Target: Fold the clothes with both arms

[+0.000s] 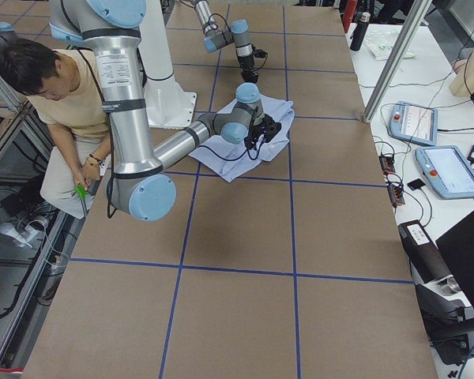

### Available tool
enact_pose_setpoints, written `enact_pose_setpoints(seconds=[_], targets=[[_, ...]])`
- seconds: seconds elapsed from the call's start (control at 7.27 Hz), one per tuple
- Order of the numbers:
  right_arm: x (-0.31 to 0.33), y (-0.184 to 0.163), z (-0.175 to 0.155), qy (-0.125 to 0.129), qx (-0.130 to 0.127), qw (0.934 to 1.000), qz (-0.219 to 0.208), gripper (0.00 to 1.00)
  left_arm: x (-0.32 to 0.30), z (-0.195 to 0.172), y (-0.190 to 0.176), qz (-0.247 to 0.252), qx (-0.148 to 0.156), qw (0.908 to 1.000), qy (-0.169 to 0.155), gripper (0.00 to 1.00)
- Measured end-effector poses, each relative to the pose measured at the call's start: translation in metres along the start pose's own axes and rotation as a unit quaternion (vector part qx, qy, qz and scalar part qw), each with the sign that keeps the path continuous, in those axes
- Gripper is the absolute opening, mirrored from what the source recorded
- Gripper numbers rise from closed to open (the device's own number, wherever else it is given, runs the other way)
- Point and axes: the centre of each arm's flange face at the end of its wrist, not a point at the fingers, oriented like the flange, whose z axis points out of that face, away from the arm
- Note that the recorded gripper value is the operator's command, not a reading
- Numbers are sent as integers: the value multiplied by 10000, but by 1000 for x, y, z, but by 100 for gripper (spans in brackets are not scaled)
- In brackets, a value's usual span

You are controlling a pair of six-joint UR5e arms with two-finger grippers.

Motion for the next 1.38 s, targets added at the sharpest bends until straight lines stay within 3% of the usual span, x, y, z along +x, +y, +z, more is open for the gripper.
enact_pose_setpoints(seconds=[0.14,0.55,1.1,1.38], targets=[[0,0,1,5,3,10000,2,100,0,-3,2,-4,29,9999,-98,54],[3,-3,6,56,30,10000,22,100,-8,-1,4,-12,67,9996,-259,54],[4,-3,8,73,27,10000,32,100,-15,8,11,10,33,9993,-361,53],[4,-3,9,86,23,10000,30,100,-16,10,13,16,19,9993,-373,45]])
